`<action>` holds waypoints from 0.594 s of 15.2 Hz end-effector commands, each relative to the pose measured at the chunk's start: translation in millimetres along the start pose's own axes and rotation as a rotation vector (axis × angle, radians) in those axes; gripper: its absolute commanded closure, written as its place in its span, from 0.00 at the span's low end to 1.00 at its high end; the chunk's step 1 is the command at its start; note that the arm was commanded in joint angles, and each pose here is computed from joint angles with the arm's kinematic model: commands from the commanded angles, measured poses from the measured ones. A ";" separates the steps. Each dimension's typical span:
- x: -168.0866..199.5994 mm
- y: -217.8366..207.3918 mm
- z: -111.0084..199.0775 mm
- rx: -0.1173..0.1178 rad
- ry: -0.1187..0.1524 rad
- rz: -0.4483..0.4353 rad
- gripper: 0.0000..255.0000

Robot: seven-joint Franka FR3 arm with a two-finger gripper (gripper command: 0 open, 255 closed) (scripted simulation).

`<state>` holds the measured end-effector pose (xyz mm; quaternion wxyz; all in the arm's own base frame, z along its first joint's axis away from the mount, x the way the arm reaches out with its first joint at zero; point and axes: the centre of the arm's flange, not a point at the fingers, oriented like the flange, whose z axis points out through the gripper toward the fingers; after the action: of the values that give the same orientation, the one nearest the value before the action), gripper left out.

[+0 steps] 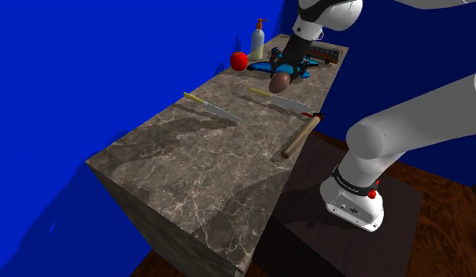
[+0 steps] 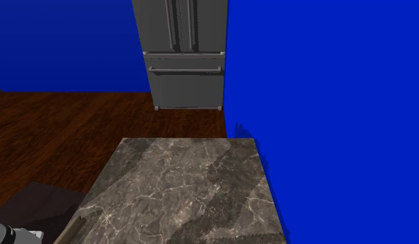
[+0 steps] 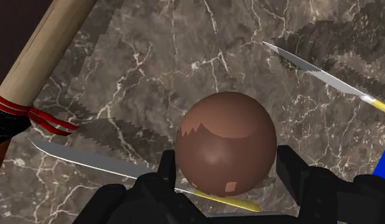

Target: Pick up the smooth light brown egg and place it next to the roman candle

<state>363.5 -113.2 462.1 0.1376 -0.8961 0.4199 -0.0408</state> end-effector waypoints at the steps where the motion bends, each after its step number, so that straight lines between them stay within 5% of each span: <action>1: 15.9 19.2 -8.0 0.000 0.000 -0.002 1.00; 9: 77.0 101.0 -35.0 0.000 0.000 -0.002 1.00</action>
<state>334.8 -227.2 464.7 0.1378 -0.8962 0.4197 -0.0408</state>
